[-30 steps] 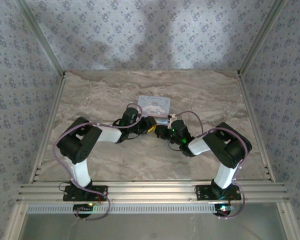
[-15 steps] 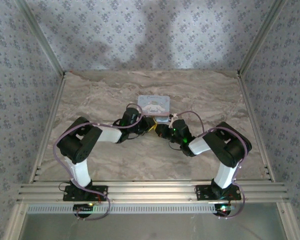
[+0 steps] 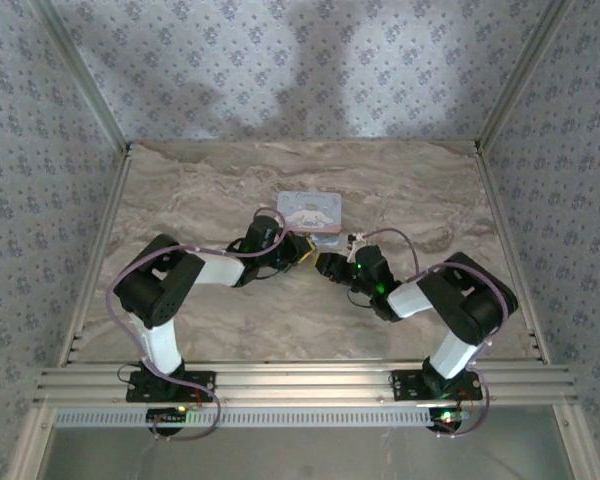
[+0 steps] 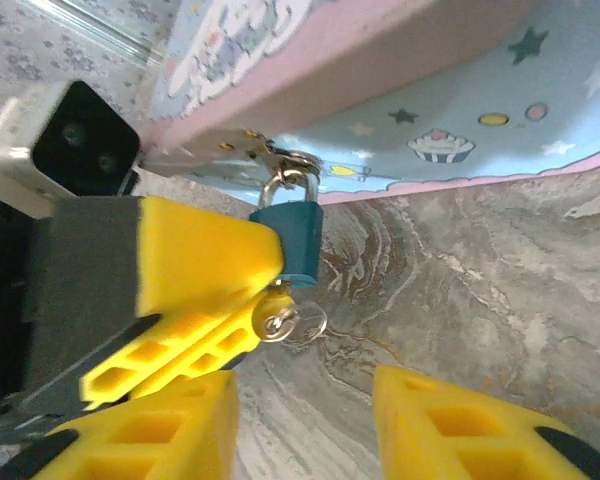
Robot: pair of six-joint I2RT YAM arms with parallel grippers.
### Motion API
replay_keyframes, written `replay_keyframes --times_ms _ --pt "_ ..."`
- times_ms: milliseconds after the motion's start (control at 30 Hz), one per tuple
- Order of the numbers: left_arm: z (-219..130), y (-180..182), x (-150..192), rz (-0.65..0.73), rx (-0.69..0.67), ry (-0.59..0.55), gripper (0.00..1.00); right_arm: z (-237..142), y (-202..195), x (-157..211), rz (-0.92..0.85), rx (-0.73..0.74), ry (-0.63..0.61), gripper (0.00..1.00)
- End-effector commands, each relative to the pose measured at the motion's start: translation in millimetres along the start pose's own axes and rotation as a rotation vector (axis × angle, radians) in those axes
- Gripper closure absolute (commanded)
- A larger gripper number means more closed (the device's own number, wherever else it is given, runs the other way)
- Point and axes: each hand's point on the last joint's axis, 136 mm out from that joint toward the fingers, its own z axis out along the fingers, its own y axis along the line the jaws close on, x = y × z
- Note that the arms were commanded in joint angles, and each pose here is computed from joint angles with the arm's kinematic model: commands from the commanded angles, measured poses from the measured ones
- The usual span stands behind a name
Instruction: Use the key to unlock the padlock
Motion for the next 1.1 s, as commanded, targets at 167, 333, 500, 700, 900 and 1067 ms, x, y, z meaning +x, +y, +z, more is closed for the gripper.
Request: replay_keyframes --times_ms 167,333,500,700,900,1067 --pt "-8.7 -13.0 8.5 -0.051 0.005 0.035 0.99 -31.6 0.8 -28.7 -0.245 0.121 -0.072 0.43" --pt "-12.3 -18.6 9.9 -0.069 0.012 0.043 1.0 -50.9 19.0 -48.6 -0.476 0.167 -0.077 0.28" --pt "-14.2 -22.8 12.2 -0.089 0.015 0.053 1.0 -69.7 37.3 -70.7 -0.689 0.199 -0.119 0.14" --pt "-15.6 -23.6 13.8 -0.118 0.019 0.06 1.0 -78.3 57.8 -79.0 -1.051 0.192 -0.136 0.06" --pt "-15.9 -25.0 15.4 -0.145 0.021 0.064 1.0 -75.3 49.8 -65.3 -1.383 0.253 -0.041 0.04" --pt "-14.3 -24.8 18.6 -0.168 0.011 0.085 1.0 -66.1 39.2 -40.5 -1.636 0.26 0.055 0.03"
